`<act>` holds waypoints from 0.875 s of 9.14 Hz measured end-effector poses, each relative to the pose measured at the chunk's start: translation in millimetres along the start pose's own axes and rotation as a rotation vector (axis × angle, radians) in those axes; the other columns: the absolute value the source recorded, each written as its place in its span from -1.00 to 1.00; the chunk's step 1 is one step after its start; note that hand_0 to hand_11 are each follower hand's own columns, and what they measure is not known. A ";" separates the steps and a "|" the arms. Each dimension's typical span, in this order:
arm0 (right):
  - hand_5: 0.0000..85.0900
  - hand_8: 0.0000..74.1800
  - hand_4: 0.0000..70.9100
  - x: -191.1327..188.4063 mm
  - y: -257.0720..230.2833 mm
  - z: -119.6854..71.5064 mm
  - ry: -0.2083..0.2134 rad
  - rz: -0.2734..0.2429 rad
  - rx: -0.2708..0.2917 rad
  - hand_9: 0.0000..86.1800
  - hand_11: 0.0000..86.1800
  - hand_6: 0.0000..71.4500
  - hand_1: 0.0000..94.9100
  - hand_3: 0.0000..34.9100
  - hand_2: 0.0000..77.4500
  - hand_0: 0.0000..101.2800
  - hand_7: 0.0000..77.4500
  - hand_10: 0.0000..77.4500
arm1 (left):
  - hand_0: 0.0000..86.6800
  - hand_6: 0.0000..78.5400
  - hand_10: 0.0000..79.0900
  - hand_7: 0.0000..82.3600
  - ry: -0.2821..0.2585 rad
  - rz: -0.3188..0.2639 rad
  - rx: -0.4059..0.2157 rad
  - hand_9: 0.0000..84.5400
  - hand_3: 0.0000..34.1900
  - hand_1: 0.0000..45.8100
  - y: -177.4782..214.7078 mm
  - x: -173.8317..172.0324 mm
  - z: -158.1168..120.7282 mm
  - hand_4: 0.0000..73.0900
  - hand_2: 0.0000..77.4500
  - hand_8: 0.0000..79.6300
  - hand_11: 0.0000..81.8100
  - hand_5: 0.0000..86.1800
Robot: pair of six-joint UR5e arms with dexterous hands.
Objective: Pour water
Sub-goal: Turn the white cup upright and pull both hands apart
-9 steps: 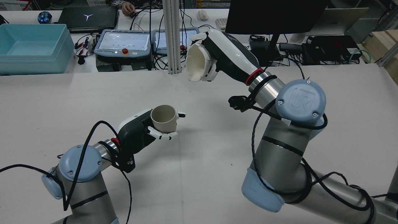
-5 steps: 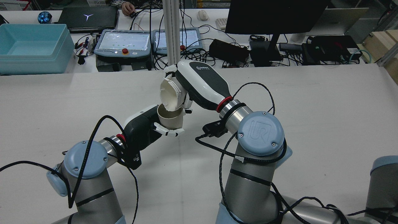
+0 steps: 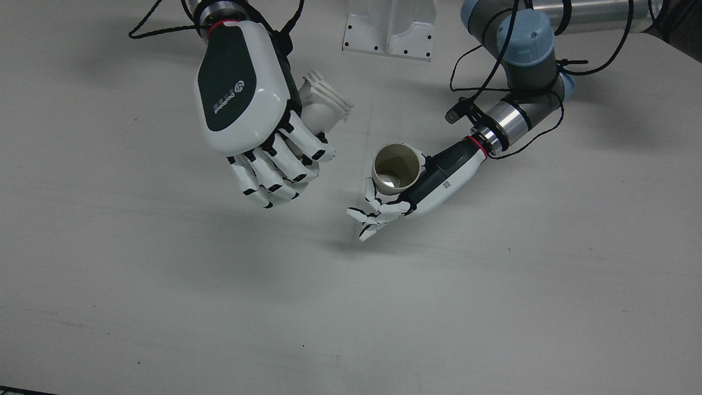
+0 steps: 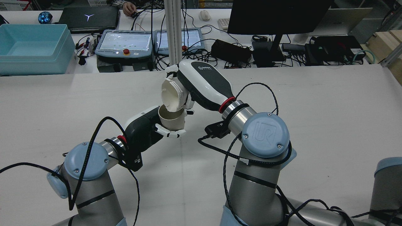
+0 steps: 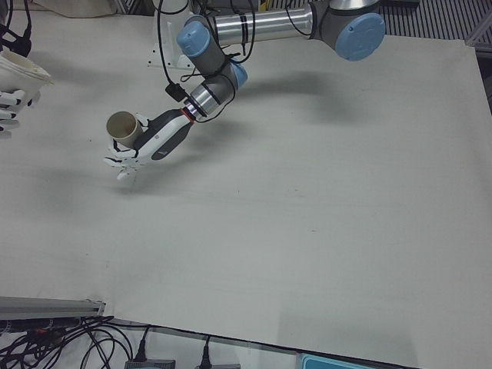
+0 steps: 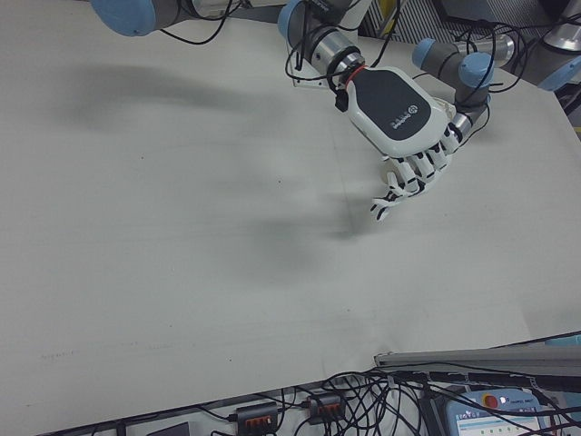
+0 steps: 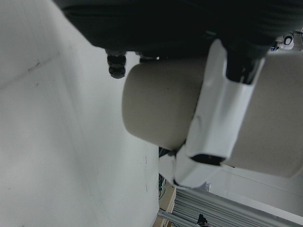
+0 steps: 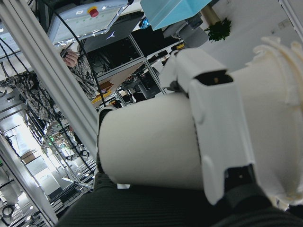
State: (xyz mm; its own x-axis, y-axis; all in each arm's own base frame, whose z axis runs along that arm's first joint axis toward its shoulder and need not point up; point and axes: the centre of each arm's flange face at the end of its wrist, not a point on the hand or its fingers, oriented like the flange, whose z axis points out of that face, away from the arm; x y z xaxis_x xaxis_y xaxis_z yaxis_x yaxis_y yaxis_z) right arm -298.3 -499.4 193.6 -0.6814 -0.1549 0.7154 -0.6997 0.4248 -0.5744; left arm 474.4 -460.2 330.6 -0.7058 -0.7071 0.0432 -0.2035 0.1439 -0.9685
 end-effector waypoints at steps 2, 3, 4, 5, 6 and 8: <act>0.53 0.00 0.03 17.4 -127.9 -44.7 0.032 0.252 0.164 0.15 0.04 0.51 -0.64 -0.30 0.30 0.58 0.58 -0.27 | 0.66 -0.57 -0.86 -0.30 0.011 0.014 0.037 -0.90 -0.52 0.21 -109.1 22.7 -65.6 0.10 0.01 -0.89 -0.79 0.19; 0.53 0.00 0.03 11.1 -185.9 -65.9 0.028 0.327 0.227 0.15 0.04 0.51 -0.64 -0.30 0.30 0.58 0.58 -0.27 | 0.66 -0.57 -0.88 -0.30 0.031 0.026 0.058 -0.90 -0.52 0.21 -157.8 45.6 -108.9 0.10 0.01 -0.89 -0.79 0.19; 0.53 0.00 0.03 -2.6 -241.9 -85.1 0.005 0.385 0.267 0.10 0.06 0.51 -0.64 -0.30 0.31 0.58 0.58 -0.24 | 0.63 -0.57 -0.81 -0.25 0.067 0.040 0.073 -0.87 -0.56 0.21 -195.4 78.5 -154.9 0.10 0.01 -0.88 -0.63 0.19; 0.53 0.00 0.03 -8.6 -289.5 -105.5 -0.028 0.431 0.291 0.10 0.06 0.51 -0.64 -0.30 0.31 0.58 0.58 -0.24 | 0.63 -0.54 -0.99 -0.25 0.109 0.057 0.076 -0.87 -0.54 0.21 -217.0 114.5 -192.8 0.10 0.01 -0.88 -0.99 0.19; 0.65 -0.04 -0.31 6.7 -335.9 -130.0 -0.053 0.484 0.313 0.10 0.20 0.50 -0.66 -0.31 0.31 0.58 0.56 -0.13 | 0.63 -0.54 -0.85 -0.25 0.161 0.077 0.070 -0.87 -0.51 0.19 -228.7 152.4 -224.4 0.10 0.01 -0.88 -1.00 0.19; 0.60 -0.03 -0.48 94.7 -428.7 -182.9 -0.081 0.587 0.320 0.14 0.25 0.42 -0.62 -0.30 0.34 0.40 0.58 -0.07 | 0.61 -0.54 -0.88 -0.25 0.288 0.129 0.046 -0.85 -0.52 0.19 -233.9 225.6 -273.7 0.10 0.01 -0.88 -0.72 0.19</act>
State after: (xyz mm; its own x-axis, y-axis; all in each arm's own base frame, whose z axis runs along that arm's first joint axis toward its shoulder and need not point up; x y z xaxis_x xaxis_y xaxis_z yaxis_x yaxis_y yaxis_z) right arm -23.5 -533.1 580.4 -0.9735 -0.0508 0.2232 -0.2287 0.1758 -0.9575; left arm 177.0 -463.9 634.0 -0.8881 -0.4593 -0.0196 -0.0735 0.1839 -0.9802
